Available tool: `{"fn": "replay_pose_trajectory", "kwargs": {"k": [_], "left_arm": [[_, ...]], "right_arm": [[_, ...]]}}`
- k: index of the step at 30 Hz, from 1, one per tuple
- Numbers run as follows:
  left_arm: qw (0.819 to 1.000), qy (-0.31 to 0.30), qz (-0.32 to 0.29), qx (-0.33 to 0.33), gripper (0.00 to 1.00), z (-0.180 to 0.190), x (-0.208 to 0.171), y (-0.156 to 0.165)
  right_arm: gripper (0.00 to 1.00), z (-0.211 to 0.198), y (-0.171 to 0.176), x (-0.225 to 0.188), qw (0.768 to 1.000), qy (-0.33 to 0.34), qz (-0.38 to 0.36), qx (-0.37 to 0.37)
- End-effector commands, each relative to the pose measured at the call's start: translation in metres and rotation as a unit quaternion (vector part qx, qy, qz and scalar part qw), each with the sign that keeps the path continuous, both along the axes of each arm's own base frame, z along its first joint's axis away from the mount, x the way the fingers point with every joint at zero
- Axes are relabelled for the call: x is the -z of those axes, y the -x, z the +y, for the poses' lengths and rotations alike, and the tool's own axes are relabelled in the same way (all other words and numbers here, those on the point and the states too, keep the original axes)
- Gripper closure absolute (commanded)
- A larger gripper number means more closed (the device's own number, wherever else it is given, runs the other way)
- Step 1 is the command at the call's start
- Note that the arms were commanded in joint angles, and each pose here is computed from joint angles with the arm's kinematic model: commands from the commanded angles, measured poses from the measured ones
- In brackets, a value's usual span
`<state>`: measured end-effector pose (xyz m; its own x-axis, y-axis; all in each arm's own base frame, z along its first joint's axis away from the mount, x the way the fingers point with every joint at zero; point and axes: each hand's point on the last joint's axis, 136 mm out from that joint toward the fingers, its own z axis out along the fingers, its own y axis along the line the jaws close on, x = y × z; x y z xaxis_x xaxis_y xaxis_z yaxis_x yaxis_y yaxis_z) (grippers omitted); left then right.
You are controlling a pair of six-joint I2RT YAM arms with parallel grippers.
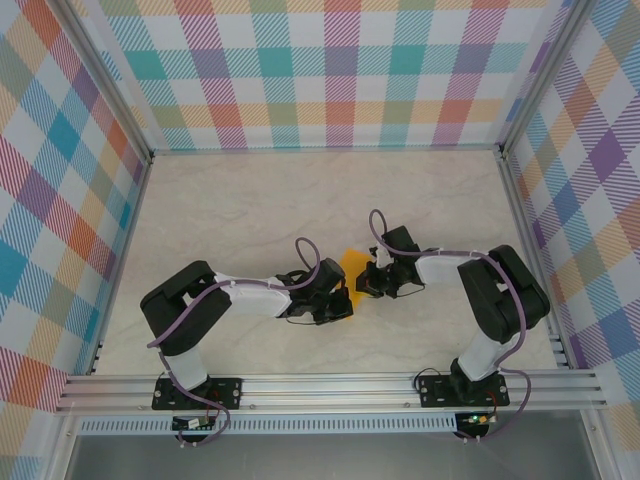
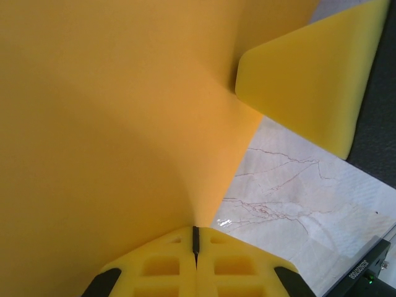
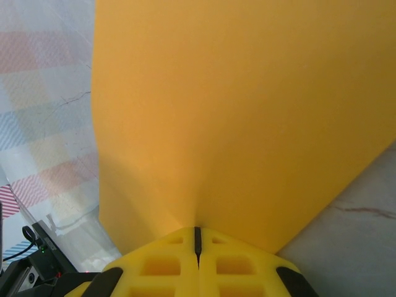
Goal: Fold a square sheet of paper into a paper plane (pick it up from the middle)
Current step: Fold the square sheet of paper in half at the center of the table.
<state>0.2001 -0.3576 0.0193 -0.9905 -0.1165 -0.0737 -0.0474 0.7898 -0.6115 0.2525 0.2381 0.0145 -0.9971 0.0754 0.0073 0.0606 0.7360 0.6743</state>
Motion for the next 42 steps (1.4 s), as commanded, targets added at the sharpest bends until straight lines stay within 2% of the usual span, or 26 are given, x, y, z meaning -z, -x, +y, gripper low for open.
{"fn": "replay_pose_trajectory", "kwargs": {"k": [1,11,25,36,42], "left_arm": [[0.997,-0.057,0.047,0.015,1.0,0.02,0.031,0.024],[0.992,-0.094,0.077,0.018,1.0,0.034,0.046,0.035],[0.992,-0.093,0.08,0.023,1.0,0.033,0.046,0.038],[0.992,-0.093,0.077,0.025,1.0,0.032,0.045,0.038],[0.994,-0.083,0.067,0.029,1.0,0.027,0.036,0.034]], "right_arm": [[0.96,-0.01,-0.007,0.015,0.999,0.034,-0.006,0.001],[0.95,-0.024,-0.034,0.009,0.999,0.037,-0.032,0.019],[0.95,-0.058,-0.096,0.008,0.994,0.029,-0.058,0.093],[0.96,-0.077,-0.133,0.013,0.989,0.043,-0.069,0.122],[0.95,-0.077,-0.144,-0.019,0.987,0.037,-0.1,0.122]]}}
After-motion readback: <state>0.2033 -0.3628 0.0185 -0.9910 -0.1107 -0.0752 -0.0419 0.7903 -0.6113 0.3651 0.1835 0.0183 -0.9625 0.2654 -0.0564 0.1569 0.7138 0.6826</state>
